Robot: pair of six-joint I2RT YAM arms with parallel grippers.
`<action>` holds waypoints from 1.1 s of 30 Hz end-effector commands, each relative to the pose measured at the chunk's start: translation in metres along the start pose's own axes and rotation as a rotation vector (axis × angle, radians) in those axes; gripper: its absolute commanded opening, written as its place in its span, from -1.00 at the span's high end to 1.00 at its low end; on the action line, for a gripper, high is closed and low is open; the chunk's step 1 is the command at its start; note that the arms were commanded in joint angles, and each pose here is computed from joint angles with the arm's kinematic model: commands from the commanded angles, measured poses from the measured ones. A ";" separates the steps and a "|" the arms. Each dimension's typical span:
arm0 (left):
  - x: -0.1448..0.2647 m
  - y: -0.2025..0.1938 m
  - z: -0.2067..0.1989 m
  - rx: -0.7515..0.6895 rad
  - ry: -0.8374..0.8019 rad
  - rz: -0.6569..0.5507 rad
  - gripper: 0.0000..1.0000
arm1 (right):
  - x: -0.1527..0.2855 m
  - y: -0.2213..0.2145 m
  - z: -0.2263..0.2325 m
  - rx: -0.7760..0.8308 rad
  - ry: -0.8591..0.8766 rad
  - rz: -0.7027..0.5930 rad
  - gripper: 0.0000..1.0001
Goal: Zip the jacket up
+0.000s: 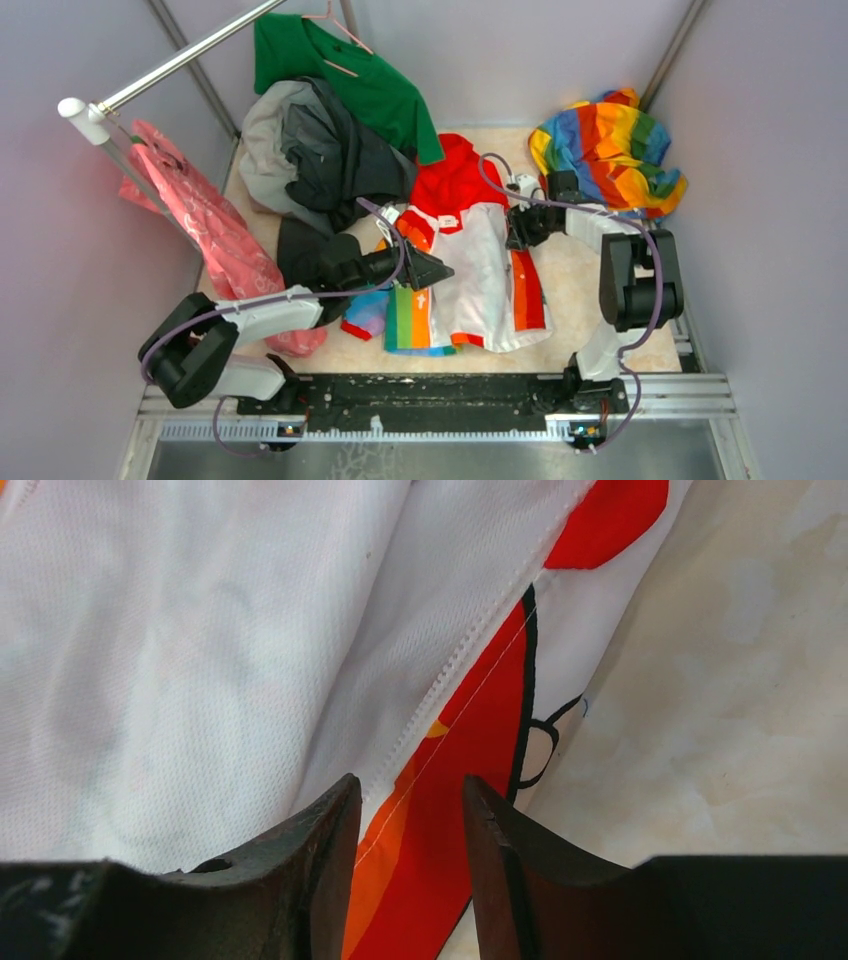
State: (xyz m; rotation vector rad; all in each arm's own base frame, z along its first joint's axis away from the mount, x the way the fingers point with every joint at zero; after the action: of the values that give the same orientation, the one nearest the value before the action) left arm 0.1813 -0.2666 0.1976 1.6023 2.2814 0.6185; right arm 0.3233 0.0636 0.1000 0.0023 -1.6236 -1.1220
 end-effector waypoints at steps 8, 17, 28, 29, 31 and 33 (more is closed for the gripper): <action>-0.025 -0.014 -0.027 -0.017 0.034 0.042 -0.51 | 0.002 0.019 -0.014 0.013 0.002 0.010 0.17; -0.031 -0.021 -0.043 -0.059 0.057 0.045 -0.50 | -0.002 0.016 -0.014 0.001 0.011 0.027 0.19; -0.041 -0.017 -0.045 -0.073 0.005 0.001 -0.50 | -0.007 0.012 -0.003 0.019 0.070 0.097 0.29; -0.043 -0.017 -0.044 -0.075 -0.001 0.000 -0.50 | -0.007 0.013 -0.003 0.025 0.069 0.100 0.30; -0.049 -0.017 -0.040 -0.085 -0.007 -0.003 -0.49 | -0.005 0.014 -0.004 0.028 0.069 0.105 0.39; -0.054 -0.016 -0.037 -0.100 -0.015 -0.015 -0.49 | -0.003 0.016 -0.003 0.033 0.071 0.106 0.47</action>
State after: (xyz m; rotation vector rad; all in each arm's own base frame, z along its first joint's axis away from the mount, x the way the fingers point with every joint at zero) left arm 0.1613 -0.3164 0.2100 1.6217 2.2574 0.7339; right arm 0.3255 0.0688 0.0945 -0.0595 -1.5269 -1.0217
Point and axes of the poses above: each gripper's point midway between its finger pads, its own x axis back along the fingers, its own z axis along the line the jaws close on, y = z × x, the point moved 8 cm from there along x, back along the fingers, and after that the axes turned 15 degrees about x, right-handed, at the moved point
